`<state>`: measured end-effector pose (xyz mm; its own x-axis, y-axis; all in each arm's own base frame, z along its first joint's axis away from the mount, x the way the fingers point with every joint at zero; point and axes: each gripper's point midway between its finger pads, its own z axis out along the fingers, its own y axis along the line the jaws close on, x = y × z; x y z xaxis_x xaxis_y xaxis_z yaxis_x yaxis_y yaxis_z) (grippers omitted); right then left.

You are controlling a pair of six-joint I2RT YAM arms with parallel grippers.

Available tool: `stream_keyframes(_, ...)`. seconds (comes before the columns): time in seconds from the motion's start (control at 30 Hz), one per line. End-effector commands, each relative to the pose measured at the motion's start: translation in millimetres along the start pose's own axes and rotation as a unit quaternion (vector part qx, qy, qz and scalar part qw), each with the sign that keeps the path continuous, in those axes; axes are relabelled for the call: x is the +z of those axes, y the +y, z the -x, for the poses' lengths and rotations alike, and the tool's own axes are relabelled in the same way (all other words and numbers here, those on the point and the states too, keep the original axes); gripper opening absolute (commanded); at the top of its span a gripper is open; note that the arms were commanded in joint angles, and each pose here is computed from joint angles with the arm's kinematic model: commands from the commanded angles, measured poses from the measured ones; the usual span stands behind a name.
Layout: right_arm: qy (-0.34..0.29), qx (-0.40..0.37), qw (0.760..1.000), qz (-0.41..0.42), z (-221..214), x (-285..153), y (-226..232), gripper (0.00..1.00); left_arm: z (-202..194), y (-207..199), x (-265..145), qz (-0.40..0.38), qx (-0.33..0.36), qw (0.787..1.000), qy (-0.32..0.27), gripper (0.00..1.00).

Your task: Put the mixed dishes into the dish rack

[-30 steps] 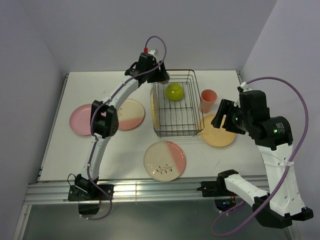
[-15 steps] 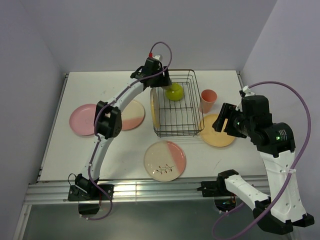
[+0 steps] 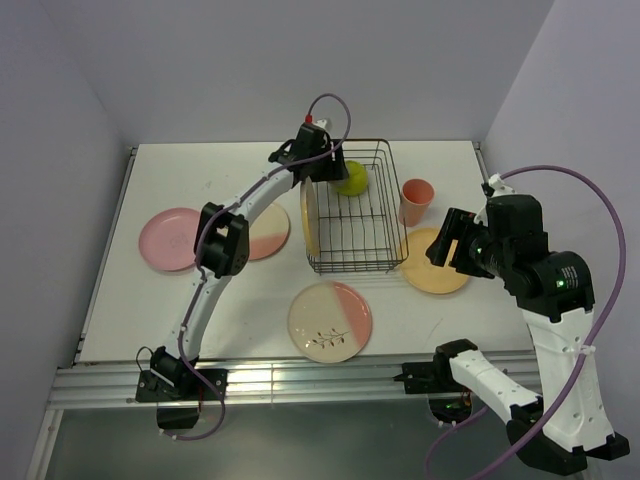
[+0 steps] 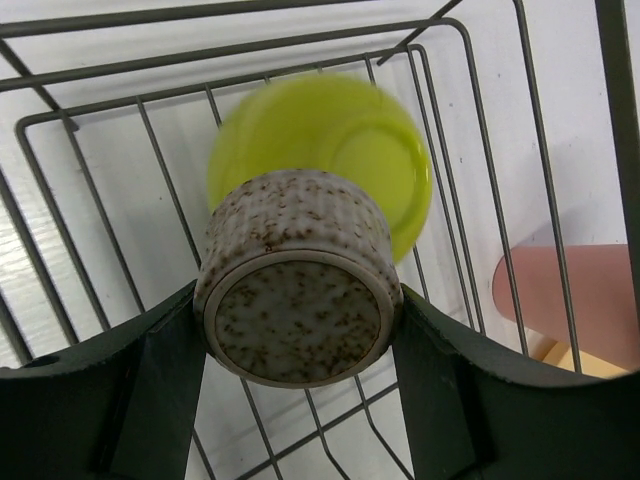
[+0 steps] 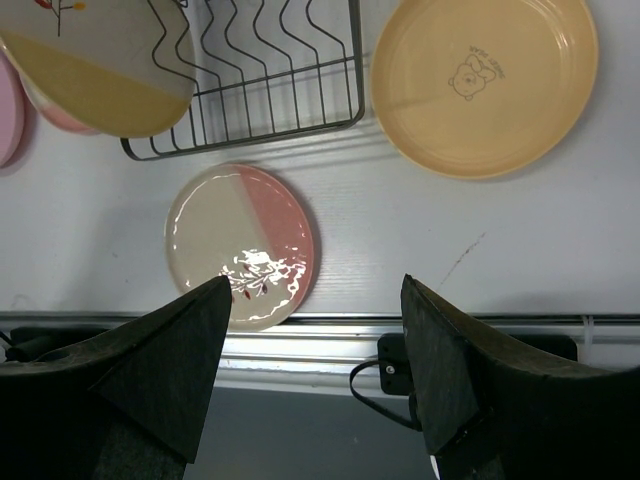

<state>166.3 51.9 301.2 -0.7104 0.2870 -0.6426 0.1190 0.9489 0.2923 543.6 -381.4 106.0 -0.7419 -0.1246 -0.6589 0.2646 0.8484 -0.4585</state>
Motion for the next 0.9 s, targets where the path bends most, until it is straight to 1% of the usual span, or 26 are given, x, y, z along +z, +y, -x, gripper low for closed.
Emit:
stream_keyframes(0.0, 0.012, -0.002, 1.0, -0.02, -8, -2, -10, 0.76, 9, -24, 2, -0.048, -0.002, 0.999, -0.016, 0.0)
stream_keyframes(0.17, 0.013, -0.002, 1.0, -0.018, -8, -2, -9, 0.76, 7, -37, 4, -0.087, -0.003, 0.996, -0.012, 0.0)
stream_keyframes(0.33, 0.015, -0.002, 1.0, -0.017, -9, 1, -8, 0.76, 16, -41, -2, -0.088, 0.005, 0.996, -0.023, 0.0)
stream_keyframes(0.47, 0.014, -0.001, 1.0, -0.016, -8, 2, -8, 0.76, 22, -36, -9, -0.072, 0.009, 0.997, -0.026, 0.0)
stream_keyframes(0.63, 0.011, -0.002, 1.0, -0.015, -5, 3, -7, 0.76, 24, -20, -17, -0.028, 0.011, 0.999, -0.028, 0.0)
stream_keyframes(0.87, 0.013, -0.004, 1.0, -0.013, -4, 7, -5, 0.76, 37, 0, -24, 0.027, 0.003, 0.998, -0.048, 0.0)
